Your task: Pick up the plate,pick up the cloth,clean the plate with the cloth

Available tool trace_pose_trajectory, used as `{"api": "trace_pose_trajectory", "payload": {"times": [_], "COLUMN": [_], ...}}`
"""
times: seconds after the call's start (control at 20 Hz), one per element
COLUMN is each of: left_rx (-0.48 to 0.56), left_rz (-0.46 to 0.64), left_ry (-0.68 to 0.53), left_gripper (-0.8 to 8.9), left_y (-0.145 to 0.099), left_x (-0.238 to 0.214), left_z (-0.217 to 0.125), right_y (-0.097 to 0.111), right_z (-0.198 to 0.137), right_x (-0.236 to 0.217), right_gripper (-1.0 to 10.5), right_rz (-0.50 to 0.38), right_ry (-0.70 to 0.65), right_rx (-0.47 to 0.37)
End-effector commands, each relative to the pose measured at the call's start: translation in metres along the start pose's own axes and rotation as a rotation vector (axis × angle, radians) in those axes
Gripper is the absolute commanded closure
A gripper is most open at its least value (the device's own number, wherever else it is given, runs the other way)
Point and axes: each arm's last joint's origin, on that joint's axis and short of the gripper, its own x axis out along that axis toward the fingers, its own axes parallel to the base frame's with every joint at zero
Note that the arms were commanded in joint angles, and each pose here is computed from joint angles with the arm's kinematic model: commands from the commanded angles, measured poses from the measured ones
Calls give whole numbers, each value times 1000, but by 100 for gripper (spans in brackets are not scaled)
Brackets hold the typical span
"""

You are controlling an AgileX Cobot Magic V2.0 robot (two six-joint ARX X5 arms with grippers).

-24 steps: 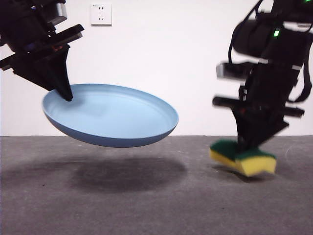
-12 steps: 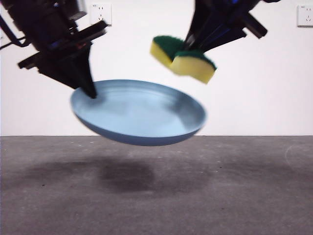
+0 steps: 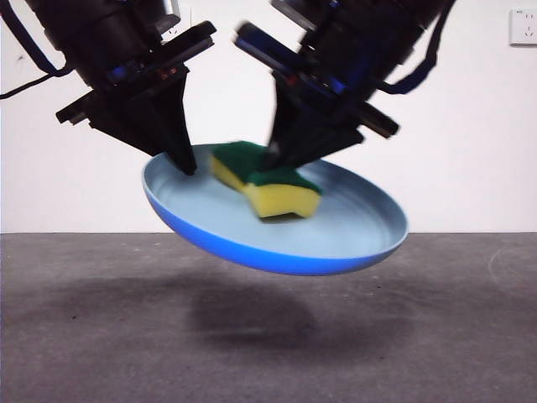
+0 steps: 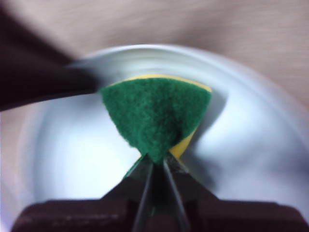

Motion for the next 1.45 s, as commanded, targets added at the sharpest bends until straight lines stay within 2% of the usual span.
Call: {"api": "trace_pose_trajectory", "payload": {"times": [0.05,0.2,0.25,0.3,0.35,0.45,0.5,0.6,0.85,1.1,1.15,1.3,1.35,1.45], "left_rx": [-12,-29,-37,-43,-52,-60,-61,-62,-58,-56,-54,-61,-75,-84], "left_rz": [-38,-28,-23,-25,-45,-100,-113,-135,-202,-201,-199,-198,-198,-194], "left_ry": [-39,-60,-61,-61,-54,-35,-28,-14,5,-7,-17,-74,-92,-115], "left_gripper": [822,822,822,822,822,821,822,821,821,822,822,822,821,821], "left_y": [-1,6,9,11,14,15,15,14,11,12,12,15,16,20], "left_x": [0,-1,-2,-2,-3,-3,-3,-3,-4,-4,-4,-5,-5,-6], "left_z": [4,7,7,8,7,6,6,5,4,5,6,12,14,16], "right_y": [13,19,17,15,10,1,-3,-7,-7,4,8,21,24,27], "right_z": [-12,-27,-32,-35,-38,-36,-33,-27,-6,7,7,0,-3,-14], "right_x": [7,6,5,4,2,-1,-1,0,3,6,7,9,10,10], "right_gripper": [959,959,959,959,959,959,959,959,959,959,959,958,959,959], "right_rz": [43,31,-17,-86,-211,-445,-524,-566,-503,-169,-88,82,119,117], "right_ry": [93,239,288,318,336,309,274,210,-2,-115,-112,-40,0,104], "right_rx": [-44,-94,-92,-98,-114,-143,-145,-132,-89,-50,-39,-53,-57,-73]}}
